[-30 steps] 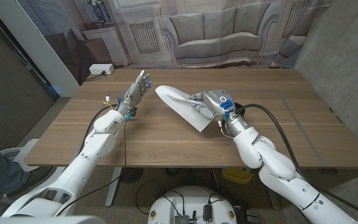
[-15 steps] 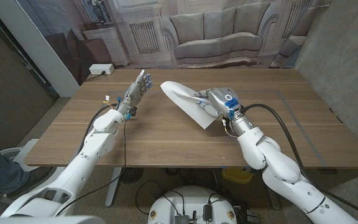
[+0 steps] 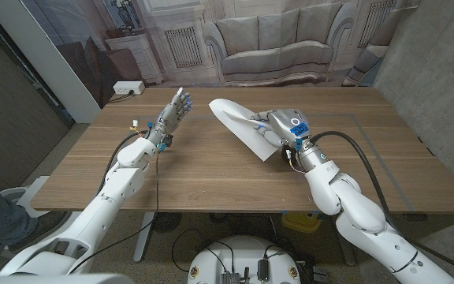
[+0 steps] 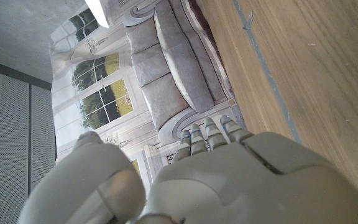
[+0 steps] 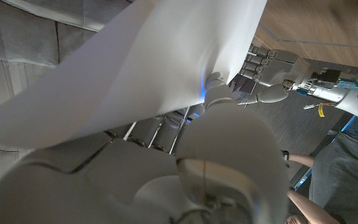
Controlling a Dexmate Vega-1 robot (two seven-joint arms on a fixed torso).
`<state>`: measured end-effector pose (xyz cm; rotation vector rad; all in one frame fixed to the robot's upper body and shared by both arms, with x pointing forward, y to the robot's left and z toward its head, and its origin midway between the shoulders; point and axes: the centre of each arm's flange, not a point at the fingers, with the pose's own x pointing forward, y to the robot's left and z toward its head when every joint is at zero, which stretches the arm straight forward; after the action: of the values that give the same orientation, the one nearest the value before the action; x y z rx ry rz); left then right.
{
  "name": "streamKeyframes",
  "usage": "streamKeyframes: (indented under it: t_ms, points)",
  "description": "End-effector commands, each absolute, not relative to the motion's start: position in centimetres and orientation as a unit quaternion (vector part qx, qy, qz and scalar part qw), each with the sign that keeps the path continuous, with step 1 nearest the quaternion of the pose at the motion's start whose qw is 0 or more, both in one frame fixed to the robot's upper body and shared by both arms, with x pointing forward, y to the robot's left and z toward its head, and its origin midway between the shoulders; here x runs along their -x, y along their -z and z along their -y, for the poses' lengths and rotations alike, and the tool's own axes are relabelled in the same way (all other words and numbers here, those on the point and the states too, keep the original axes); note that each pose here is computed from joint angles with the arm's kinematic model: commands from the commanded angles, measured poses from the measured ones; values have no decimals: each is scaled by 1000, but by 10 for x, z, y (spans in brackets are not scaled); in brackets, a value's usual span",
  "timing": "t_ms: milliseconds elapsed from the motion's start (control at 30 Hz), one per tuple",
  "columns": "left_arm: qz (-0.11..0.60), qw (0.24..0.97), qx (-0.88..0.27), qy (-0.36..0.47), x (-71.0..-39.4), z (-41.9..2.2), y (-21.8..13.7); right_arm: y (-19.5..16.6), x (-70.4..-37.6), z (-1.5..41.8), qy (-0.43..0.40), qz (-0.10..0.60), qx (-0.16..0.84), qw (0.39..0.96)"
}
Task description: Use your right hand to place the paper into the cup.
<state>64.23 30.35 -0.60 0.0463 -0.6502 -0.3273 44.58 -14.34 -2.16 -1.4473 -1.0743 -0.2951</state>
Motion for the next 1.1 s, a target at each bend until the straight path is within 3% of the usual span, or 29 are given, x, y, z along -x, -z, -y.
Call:
streamKeyframes:
  t_ms: [33,1100]
  points:
    - [318,934,-24,159,-641,-302,6,18,-440,158,154,457,629,609]
    - [318,933,-26,169,-645,-294,4,14,-416,184,226,428,632,606]
